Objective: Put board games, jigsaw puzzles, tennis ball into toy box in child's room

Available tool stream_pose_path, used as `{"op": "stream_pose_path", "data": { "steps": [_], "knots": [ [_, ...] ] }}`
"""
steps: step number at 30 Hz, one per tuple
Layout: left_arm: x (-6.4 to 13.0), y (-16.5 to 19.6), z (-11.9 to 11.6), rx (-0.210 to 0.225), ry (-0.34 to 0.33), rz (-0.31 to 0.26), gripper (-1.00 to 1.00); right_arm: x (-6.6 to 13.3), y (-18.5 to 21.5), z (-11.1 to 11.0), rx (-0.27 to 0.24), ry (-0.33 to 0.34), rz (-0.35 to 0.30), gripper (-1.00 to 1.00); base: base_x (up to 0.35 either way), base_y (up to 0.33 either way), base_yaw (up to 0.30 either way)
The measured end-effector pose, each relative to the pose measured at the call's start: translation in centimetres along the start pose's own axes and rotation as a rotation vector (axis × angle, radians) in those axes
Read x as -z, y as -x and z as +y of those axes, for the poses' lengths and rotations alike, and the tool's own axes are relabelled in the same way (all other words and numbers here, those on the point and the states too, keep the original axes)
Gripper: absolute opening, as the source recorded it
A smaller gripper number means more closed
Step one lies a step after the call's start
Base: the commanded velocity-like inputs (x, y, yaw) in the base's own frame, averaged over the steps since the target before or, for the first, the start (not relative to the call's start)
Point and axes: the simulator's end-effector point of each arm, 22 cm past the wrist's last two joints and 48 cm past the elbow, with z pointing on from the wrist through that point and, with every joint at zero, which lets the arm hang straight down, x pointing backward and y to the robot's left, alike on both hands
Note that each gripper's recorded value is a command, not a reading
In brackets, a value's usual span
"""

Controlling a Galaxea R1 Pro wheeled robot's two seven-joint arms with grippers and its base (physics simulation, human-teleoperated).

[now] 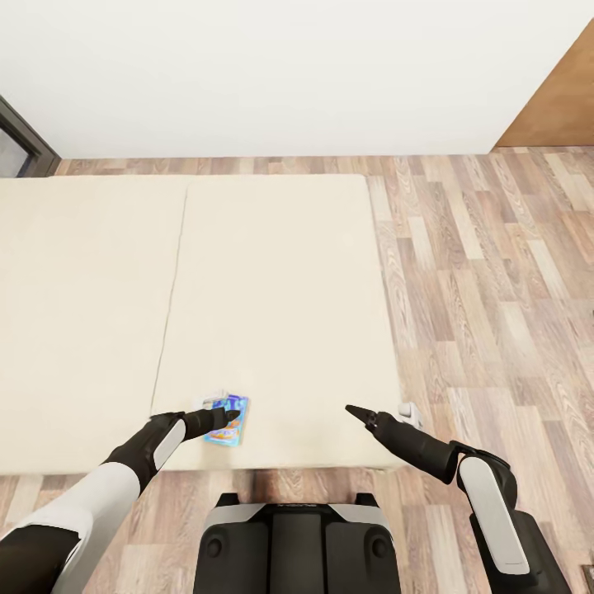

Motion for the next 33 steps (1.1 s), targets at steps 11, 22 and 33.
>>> {"op": "stream_pose_path", "data": {
  "steps": [11,22,33],
  "knots": [
    [0.01,-0.01,0.02,0.001,0.0,0.0,1.0,-0.02,-0.07,0.03,0.0,0.001,0.002,1.0,-0.018,-0.055,0.0],
    [0.01,0.01,-0.02,0.001,-0.001,-0.001,1.0,0.05,0.03,0.01,0.002,0.0,0.0,1.0,-0.001,-0.095,0.0],
    [0.01,0.0,0.0,0.001,0.0,0.0,1.0,0.06,0.02,-0.06,0.003,-0.003,0.002,1.0,0.0,-0.002,0.0]
  ]
}}
